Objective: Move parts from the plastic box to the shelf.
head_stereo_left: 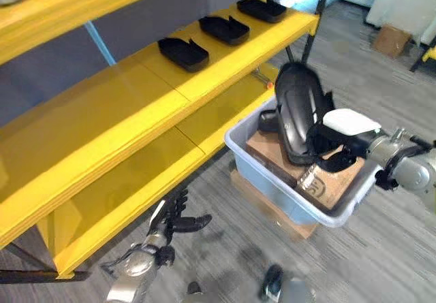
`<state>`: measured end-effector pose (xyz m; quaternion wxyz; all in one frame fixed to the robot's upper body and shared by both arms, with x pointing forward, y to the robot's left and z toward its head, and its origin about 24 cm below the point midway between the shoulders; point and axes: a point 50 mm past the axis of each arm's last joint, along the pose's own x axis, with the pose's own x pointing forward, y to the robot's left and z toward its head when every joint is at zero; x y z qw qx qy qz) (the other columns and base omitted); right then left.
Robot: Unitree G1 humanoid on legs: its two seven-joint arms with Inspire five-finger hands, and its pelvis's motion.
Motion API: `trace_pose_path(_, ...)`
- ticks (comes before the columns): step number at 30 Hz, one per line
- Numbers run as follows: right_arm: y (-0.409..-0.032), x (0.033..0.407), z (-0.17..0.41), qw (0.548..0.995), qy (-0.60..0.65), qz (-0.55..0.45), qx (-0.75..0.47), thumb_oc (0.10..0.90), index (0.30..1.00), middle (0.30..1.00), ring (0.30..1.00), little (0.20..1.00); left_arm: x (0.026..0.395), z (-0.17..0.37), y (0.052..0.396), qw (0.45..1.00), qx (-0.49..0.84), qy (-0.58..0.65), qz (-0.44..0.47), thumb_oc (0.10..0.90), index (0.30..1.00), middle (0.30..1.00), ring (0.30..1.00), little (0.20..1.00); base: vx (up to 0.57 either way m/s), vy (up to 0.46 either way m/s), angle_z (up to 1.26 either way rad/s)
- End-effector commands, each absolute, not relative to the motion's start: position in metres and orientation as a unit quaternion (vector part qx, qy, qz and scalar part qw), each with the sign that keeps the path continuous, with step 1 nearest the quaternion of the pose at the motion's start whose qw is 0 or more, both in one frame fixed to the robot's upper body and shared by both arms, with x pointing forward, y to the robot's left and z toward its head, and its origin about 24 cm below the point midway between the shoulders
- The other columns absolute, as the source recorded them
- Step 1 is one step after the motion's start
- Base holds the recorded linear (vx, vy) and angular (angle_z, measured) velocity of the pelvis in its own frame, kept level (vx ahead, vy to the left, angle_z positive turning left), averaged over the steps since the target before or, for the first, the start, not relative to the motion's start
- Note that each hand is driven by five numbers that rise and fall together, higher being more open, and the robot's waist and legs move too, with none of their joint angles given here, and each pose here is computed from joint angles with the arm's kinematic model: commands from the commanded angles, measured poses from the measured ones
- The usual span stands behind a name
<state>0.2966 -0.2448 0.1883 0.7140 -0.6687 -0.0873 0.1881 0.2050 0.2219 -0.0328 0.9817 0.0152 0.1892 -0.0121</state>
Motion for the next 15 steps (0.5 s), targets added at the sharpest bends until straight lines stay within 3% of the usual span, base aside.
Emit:
trace_pose_path(1, -0.241, 0.3, 0.251, 0.709, -0.203, 0.088, -0.669, 0.4, 0.3, 0.3, 0.3, 0.3, 0.232, 0.008, 0.216, 0.996, 0.023, 0.076, -0.032, 0.9, 1.0, 1.0, 1.0, 1.0, 0.04, 0.113, -0.03)
trace_pose_path(15, -0.233, 0.312, 0.254, 0.707, -0.203, 0.091, -0.671, 0.4, 0.3, 0.3, 0.3, 0.3, 0.232, 0.018, 0.231, 0.997, 0.046, 0.056, -0.008, 0.9, 1.0, 1.0, 1.0, 1.0, 0.05, 0.122, 0.08)
